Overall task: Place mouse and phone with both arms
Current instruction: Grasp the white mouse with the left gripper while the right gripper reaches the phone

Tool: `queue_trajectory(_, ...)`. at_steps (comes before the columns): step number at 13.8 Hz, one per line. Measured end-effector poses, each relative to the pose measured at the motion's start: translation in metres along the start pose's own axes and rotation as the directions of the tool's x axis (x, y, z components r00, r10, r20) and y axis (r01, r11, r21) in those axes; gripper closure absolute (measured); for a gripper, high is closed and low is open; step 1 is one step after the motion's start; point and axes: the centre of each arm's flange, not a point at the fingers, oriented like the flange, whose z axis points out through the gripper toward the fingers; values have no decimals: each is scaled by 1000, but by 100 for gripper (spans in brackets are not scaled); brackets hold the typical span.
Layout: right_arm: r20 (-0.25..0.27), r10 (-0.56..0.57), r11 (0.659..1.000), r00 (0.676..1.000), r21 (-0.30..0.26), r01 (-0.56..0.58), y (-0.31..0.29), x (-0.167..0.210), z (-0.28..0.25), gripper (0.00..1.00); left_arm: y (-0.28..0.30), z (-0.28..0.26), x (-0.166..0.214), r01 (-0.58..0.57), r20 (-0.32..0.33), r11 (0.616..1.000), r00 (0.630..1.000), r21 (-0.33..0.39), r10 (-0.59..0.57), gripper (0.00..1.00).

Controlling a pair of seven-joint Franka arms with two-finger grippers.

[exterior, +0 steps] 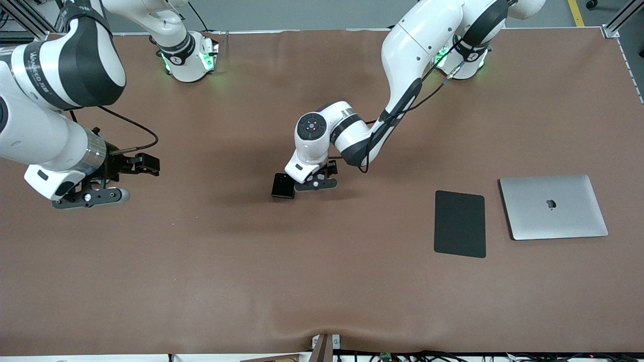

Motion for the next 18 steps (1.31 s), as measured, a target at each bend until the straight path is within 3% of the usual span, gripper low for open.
queue_trajectory(7, 41, -29, 1000, 999, -1, 29, -19, 9, 24, 0, -6, 23, -8, -10, 28, 999, 1000, 36, 9, 0)
queue_trajectory(8, 51, -34, 999, 998, -2, 34, -23, 11, 30, 0, -5, 23, -10, -12, 29, 999, 1000, 38, 11, 7)
queue_trajectory(11, 85, -45, 999, 995, -4, 45, -30, 15, 49, 0, -6, 23, -11, -14, 34, 999, 999, 47, 12, 39)
queue_trajectory(15, 123, -76, 997, 989, -12, 78, -58, 21, 79, 0, -7, 7, -1, -1, 26, 999, 1000, 49, 0, 40)
queue_trajectory(18, 93, -66, 997, 993, -18, 68, -75, 29, 120, 0, -16, -42, 25, 35, -10, 999, 999, 28, -35, 40)
